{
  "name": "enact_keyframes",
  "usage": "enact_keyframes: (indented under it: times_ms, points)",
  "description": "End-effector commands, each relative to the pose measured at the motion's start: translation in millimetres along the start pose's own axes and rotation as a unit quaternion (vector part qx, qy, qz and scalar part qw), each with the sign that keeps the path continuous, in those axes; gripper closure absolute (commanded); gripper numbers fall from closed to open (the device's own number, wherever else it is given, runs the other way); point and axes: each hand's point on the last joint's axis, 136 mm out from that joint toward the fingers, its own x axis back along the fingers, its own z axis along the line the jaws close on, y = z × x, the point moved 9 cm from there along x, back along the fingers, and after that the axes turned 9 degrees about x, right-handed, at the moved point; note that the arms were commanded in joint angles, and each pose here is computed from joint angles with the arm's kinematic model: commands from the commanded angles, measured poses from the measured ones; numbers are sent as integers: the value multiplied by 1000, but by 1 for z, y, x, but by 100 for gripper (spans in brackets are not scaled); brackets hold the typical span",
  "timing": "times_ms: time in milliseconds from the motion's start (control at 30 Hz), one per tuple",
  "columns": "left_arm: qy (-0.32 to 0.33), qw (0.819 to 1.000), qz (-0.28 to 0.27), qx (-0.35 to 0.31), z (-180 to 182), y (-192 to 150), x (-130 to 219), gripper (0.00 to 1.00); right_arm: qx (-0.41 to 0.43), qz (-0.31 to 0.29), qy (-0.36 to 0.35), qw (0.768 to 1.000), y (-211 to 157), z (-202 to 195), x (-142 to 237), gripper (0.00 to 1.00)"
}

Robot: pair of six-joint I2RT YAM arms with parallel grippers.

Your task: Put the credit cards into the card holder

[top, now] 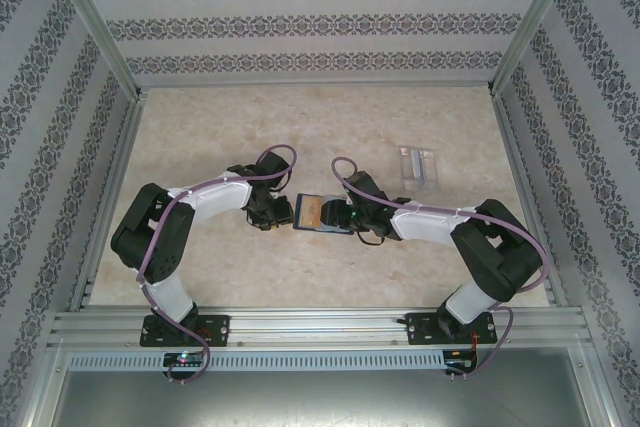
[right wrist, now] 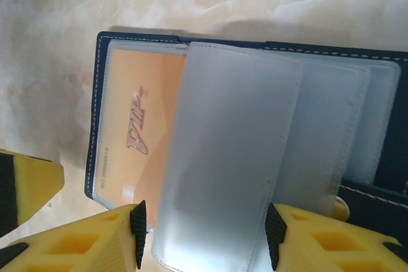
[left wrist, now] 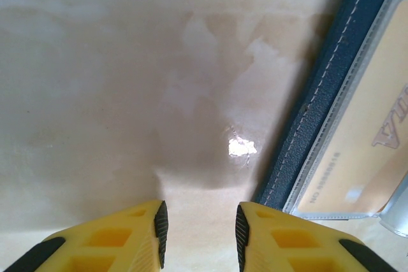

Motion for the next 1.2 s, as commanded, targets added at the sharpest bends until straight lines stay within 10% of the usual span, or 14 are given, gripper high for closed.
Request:
enact_keyframes:
  times_ms: [0,1167]
  points:
    - [-20,1000,3,1,1,2,1,63,-3,-12,27,1000,8,11,-2,45]
    - [-112,990,-33,84,39,25,54,62,15,12,156,988,29,53,-38,44]
